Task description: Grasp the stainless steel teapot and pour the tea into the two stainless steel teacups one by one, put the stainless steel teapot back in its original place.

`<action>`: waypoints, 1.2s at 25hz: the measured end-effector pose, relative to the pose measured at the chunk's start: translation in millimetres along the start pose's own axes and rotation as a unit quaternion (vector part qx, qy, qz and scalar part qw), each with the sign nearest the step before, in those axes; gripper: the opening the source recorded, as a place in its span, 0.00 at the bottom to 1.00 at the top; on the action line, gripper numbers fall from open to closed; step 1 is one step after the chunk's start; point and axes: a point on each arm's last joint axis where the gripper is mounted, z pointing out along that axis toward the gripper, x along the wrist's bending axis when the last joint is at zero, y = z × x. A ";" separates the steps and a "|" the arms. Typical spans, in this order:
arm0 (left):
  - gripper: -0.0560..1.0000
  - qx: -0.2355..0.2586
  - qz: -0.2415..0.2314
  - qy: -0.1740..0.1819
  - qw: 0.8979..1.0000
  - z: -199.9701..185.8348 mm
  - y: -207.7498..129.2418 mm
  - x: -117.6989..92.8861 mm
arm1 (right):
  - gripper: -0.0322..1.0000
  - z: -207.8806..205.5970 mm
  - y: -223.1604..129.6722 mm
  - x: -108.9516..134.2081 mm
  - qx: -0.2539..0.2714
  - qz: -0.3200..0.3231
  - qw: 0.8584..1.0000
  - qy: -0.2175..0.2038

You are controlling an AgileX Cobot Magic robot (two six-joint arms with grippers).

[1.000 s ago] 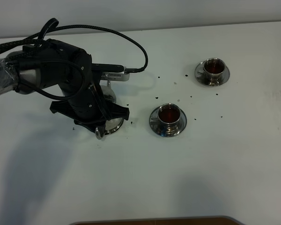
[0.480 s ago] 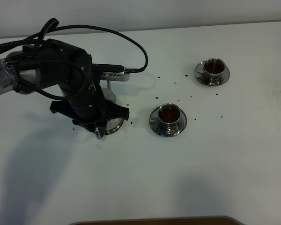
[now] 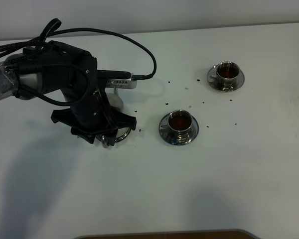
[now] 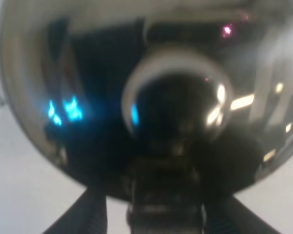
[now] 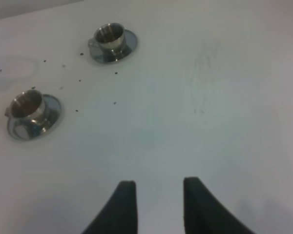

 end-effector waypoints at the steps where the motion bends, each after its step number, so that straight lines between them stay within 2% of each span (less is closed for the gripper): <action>1: 0.52 0.008 -0.001 0.001 1.000 0.0 -1.4 0.2 | 0.27 0.0 0.0 0.0 0.000 0.000 1.000 0.000; 5: 0.52 0.022 0.000 0.006 1.000 -7.6 -6.4 1.8 | 0.27 0.0 0.0 0.0 0.000 0.000 1.000 0.000; 11: 0.52 0.025 0.017 0.006 1.000 -43.4 -21.3 6.4 | 0.27 0.0 0.0 0.0 0.000 0.000 1.000 0.000; 16: 0.52 0.065 0.036 0.017 0.997 -72.3 -43.0 12.8 | 0.27 0.0 0.0 0.0 0.000 0.000 1.000 0.000; 18: 0.52 0.056 0.037 0.014 0.998 -80.8 -49.8 15.0 | 0.27 0.0 0.0 0.0 0.000 0.000 1.000 0.000; 26: 0.52 0.062 0.048 0.015 0.997 -86.4 -112.4 33.6 | 0.27 0.0 0.0 0.0 0.000 0.000 1.000 0.000; 30: 0.52 0.042 0.049 0.010 0.998 -79.1 -142.1 42.2 | 0.27 0.0 0.0 0.0 0.000 0.000 1.000 0.000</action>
